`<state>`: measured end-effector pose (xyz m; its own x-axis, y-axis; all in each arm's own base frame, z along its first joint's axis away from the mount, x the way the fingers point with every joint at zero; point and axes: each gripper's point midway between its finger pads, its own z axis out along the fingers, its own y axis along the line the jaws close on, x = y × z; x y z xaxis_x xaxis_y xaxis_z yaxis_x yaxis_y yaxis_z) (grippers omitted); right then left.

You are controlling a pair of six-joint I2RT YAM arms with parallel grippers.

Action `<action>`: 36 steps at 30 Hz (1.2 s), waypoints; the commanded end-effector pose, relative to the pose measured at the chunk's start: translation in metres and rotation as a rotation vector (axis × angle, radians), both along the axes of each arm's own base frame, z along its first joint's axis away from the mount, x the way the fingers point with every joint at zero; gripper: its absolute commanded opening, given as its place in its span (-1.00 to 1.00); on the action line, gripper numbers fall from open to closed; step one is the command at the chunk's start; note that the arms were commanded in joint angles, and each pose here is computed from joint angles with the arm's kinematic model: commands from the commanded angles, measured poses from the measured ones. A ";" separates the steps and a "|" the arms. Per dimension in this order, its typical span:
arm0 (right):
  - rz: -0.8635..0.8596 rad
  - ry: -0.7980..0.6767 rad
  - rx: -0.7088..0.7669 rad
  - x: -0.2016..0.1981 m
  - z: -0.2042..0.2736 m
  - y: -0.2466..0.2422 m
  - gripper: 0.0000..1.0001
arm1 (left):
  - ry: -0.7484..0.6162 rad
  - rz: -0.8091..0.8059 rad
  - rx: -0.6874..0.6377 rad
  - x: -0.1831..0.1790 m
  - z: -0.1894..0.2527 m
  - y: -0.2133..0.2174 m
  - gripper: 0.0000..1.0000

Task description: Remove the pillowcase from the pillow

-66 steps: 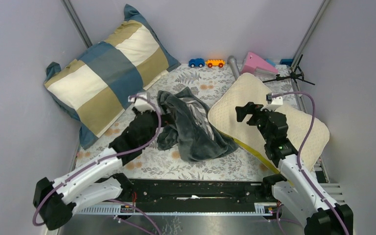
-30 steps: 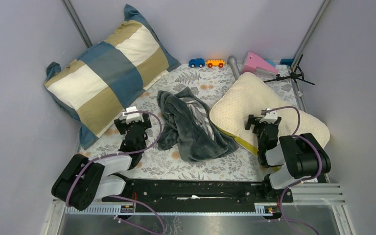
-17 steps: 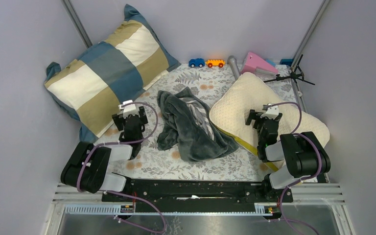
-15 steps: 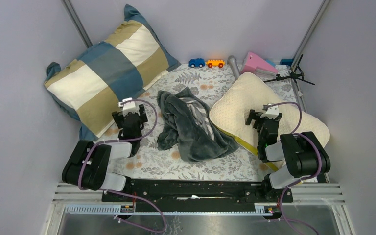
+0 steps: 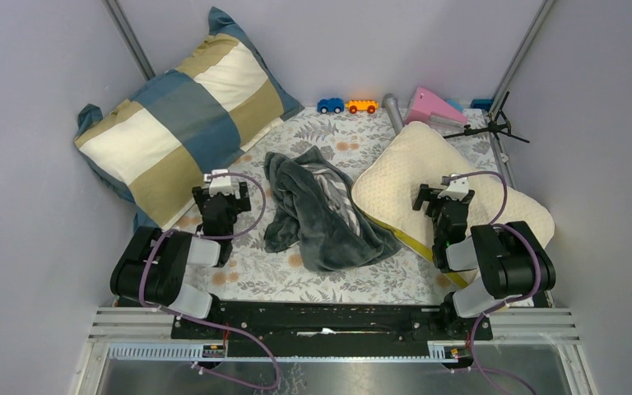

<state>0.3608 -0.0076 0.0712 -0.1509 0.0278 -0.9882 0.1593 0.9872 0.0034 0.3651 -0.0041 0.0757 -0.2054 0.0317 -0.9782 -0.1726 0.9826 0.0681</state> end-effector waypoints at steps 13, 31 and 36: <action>-0.063 -0.013 -0.004 0.004 0.004 -0.012 0.99 | -0.136 -0.206 -0.074 0.013 0.025 -0.016 0.98; -0.063 -0.013 -0.004 0.004 0.004 -0.012 0.99 | -0.122 -0.162 -0.092 0.016 0.023 -0.009 0.98; -0.063 -0.013 -0.004 0.004 0.004 -0.012 0.99 | -0.122 -0.162 -0.092 0.016 0.023 -0.009 0.98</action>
